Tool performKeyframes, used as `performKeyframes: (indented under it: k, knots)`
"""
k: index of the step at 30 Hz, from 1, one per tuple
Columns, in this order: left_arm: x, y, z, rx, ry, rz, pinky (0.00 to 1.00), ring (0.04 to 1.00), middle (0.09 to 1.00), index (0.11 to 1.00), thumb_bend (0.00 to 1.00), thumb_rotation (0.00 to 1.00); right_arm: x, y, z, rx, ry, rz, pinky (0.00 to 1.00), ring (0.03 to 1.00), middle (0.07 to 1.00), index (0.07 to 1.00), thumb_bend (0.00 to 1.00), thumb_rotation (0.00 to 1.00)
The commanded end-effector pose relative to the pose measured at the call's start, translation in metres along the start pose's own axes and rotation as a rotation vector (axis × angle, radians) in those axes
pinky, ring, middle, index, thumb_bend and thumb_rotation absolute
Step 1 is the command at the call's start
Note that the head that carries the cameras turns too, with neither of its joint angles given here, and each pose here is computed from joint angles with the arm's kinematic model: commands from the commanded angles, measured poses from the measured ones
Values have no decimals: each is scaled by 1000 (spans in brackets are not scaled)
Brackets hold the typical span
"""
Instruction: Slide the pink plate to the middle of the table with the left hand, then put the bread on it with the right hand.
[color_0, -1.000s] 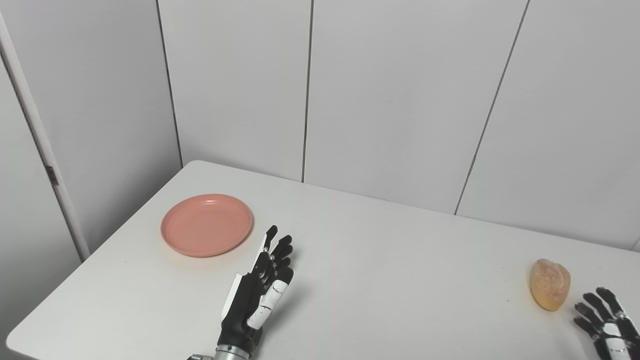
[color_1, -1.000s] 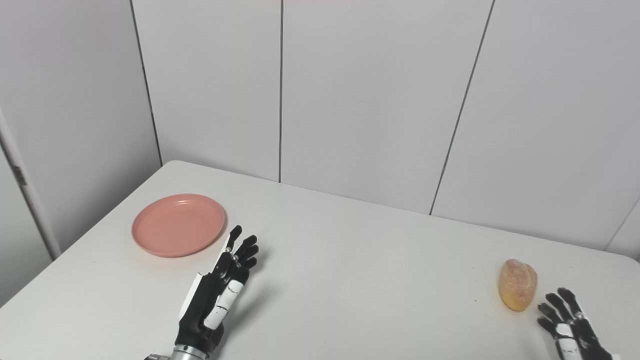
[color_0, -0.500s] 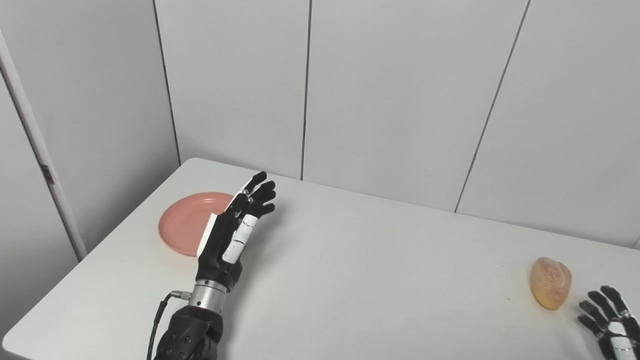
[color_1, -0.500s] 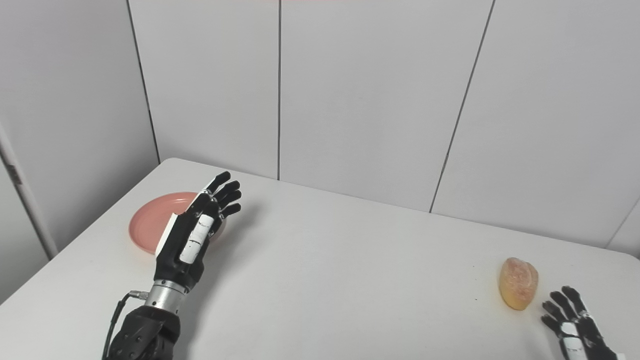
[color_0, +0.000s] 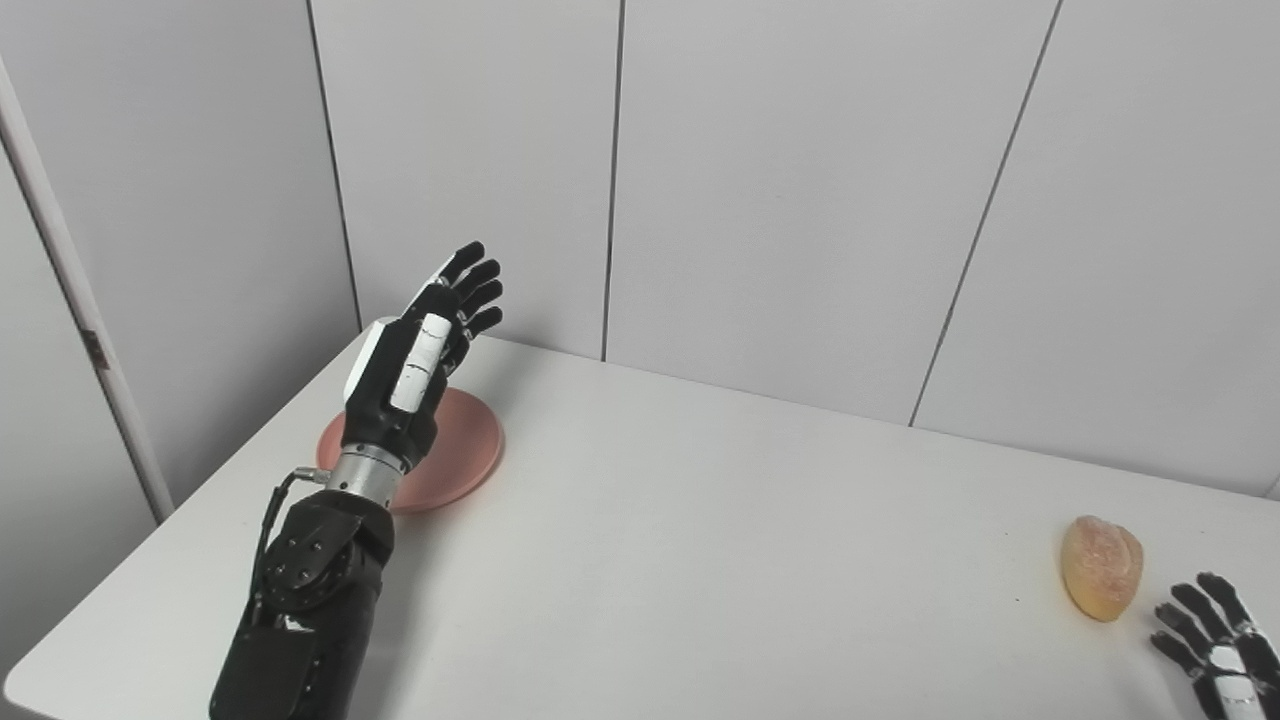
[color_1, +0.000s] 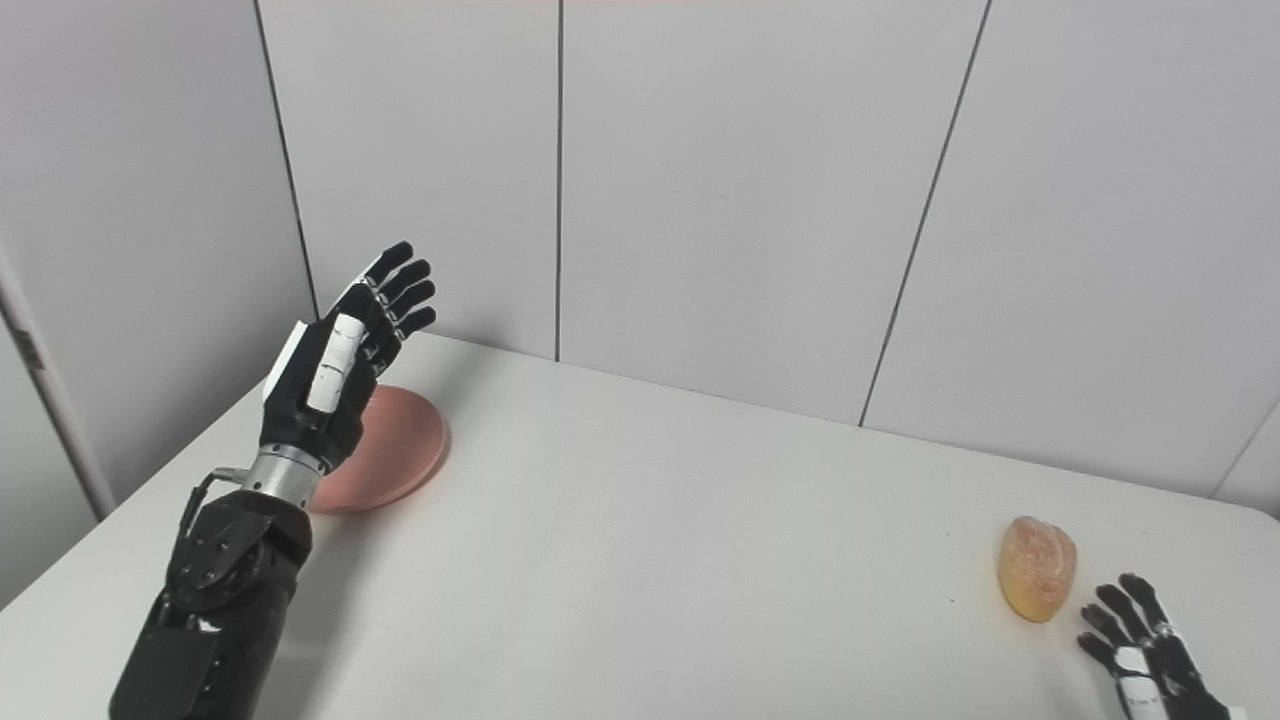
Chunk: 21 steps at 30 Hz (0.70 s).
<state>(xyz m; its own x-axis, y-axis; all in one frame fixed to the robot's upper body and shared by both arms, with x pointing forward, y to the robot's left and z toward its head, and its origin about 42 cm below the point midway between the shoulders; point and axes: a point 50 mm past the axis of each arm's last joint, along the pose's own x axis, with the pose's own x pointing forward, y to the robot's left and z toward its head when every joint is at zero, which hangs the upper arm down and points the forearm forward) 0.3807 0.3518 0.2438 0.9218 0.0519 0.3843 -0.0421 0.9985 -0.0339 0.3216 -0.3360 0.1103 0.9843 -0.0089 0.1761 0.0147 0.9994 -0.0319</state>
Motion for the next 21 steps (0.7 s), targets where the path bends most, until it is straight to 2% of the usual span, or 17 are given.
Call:
performKeyframes:
  k: [1, 10, 14, 21]
  knots:
    - [27, 14, 25, 64, -85, -30, 818, 897, 910, 910, 878, 810, -25, 13, -28, 38, 80, -14, 842, 868, 888, 909, 816, 795]
    - [60, 59, 26, 200, -67, 14, 886, 898, 896, 911, 915, 771, -26, 13, -24, 30, 76, -17, 830, 865, 881, 908, 797, 796]
    - [69, 76, 21, 237, -67, 31, 847, 873, 865, 902, 915, 746, -26, 12, -23, 29, 72, -16, 827, 861, 878, 909, 776, 792]
    - [76, 106, 9, 289, -42, 66, 788, 868, 870, 900, 932, 722, -28, 11, -20, 20, 71, -13, 848, 873, 890, 917, 745, 790]
